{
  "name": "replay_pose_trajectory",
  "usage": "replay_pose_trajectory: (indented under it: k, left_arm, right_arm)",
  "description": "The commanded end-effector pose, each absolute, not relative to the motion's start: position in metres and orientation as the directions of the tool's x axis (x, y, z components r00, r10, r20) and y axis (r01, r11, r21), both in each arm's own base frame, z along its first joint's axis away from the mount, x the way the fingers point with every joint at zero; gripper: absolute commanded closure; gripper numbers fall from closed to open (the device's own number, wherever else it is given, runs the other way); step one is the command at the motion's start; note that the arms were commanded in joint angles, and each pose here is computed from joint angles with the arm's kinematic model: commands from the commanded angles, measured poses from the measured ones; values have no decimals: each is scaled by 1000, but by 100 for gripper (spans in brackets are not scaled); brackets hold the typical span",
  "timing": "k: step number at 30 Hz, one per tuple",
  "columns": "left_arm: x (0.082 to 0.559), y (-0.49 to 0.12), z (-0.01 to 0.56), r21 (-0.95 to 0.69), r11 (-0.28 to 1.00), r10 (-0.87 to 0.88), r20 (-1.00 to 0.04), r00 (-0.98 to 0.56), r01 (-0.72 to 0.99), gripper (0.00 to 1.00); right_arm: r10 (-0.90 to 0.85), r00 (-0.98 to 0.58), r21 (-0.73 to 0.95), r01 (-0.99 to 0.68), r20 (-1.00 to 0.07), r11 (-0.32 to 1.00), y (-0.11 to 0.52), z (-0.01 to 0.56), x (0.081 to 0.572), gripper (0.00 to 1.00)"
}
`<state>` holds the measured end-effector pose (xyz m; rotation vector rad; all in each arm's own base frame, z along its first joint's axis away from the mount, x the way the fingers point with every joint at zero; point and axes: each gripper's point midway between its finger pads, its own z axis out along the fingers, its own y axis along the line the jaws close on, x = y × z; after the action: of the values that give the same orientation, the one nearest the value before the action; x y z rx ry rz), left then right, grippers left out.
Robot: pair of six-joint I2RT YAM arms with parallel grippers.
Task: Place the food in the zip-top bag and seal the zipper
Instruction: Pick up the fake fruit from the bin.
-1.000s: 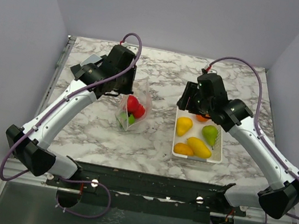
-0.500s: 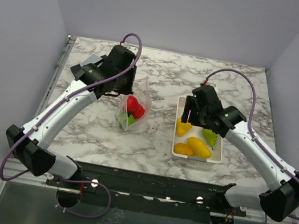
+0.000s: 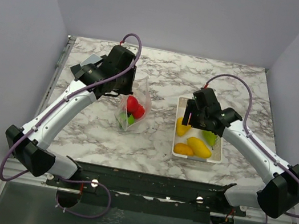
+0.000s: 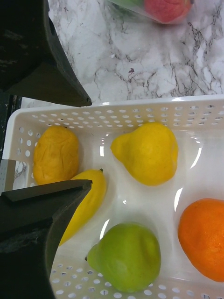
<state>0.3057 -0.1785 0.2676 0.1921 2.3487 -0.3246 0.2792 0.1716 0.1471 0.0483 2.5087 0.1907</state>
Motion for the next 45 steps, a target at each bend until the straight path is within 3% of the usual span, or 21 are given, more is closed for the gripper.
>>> replay_pose_trajectory:
  k: [1, 18, 31, 45]
  left_arm:
    - [301, -177, 275, -192, 953, 25, -718, -695, 233, 100]
    - [297, -176, 280, -206, 951, 12, -722, -692, 231, 100]
    - [297, -176, 282, -208, 950, 9, -724, -690, 231, 100]
    - [298, -175, 282, -201, 952, 13, -726, -688, 231, 100]
  right_arm:
    - [84, -824, 196, -33, -560, 980, 179, 136, 286, 31]
    - [186, -849, 280, 47, -494, 959, 177, 111, 310, 28]
    - [229, -859, 262, 116, -458, 958, 172, 85, 323, 19]
    - [243, -872, 237, 152, -425, 960, 171, 57, 326, 17]
